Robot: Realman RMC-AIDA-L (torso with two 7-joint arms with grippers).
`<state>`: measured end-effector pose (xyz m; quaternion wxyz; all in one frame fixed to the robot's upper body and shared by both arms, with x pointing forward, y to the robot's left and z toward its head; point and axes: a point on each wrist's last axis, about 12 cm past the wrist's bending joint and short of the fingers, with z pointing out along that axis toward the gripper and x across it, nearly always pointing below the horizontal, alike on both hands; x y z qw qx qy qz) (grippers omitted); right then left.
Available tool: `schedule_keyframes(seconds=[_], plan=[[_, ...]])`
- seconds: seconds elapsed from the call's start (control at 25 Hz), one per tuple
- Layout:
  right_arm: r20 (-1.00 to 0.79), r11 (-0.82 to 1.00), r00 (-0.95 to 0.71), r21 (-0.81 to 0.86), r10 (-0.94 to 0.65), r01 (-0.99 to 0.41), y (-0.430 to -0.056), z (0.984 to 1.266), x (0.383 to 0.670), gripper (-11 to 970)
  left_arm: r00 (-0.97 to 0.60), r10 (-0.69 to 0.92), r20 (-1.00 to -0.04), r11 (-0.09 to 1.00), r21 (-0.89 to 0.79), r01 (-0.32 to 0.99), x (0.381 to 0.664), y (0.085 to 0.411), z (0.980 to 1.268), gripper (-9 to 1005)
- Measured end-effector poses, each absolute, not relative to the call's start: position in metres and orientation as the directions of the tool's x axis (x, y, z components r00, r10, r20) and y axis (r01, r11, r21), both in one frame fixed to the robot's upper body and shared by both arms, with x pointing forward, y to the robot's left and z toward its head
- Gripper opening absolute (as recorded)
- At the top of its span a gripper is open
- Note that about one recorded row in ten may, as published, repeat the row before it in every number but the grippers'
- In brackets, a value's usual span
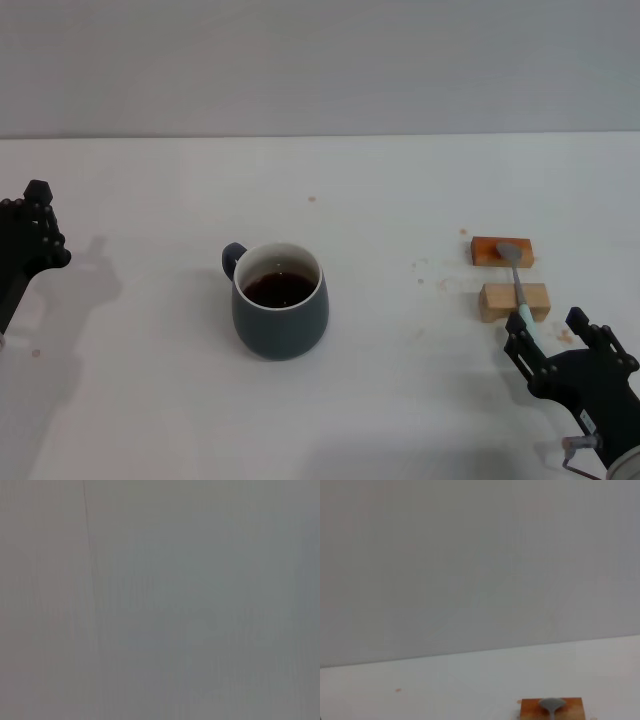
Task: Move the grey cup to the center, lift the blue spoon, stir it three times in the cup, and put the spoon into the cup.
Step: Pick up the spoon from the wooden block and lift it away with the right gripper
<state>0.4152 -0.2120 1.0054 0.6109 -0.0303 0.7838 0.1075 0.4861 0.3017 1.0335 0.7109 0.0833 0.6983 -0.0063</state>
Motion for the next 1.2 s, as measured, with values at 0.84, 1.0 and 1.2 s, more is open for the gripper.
schedule_keyframes(seconds=[0.84,1.0,1.2], plan=[[-0.958,0.970,-0.279,0.132,0.071,-0.204,-0.2078,1.0018,0.4158,735,0.036,0.103,-0.994,0.987,0.107,0.122,0.4846,0.2998,1.0366,-3],[-0.957,0.971,-0.281,0.129,0.070,-0.199,-0.2093,1.0011,0.4159,735,0.038,0.102,-0.994,0.987,0.106,0.121,0.4845,0.2997,1.0373,-3],[-0.953,0.975,-0.294,0.130,0.073,-0.181,-0.2140,0.9972,0.4167,734,0.040,0.106,-0.994,0.986,0.111,0.128,0.4837,0.2987,1.0377,-3]])
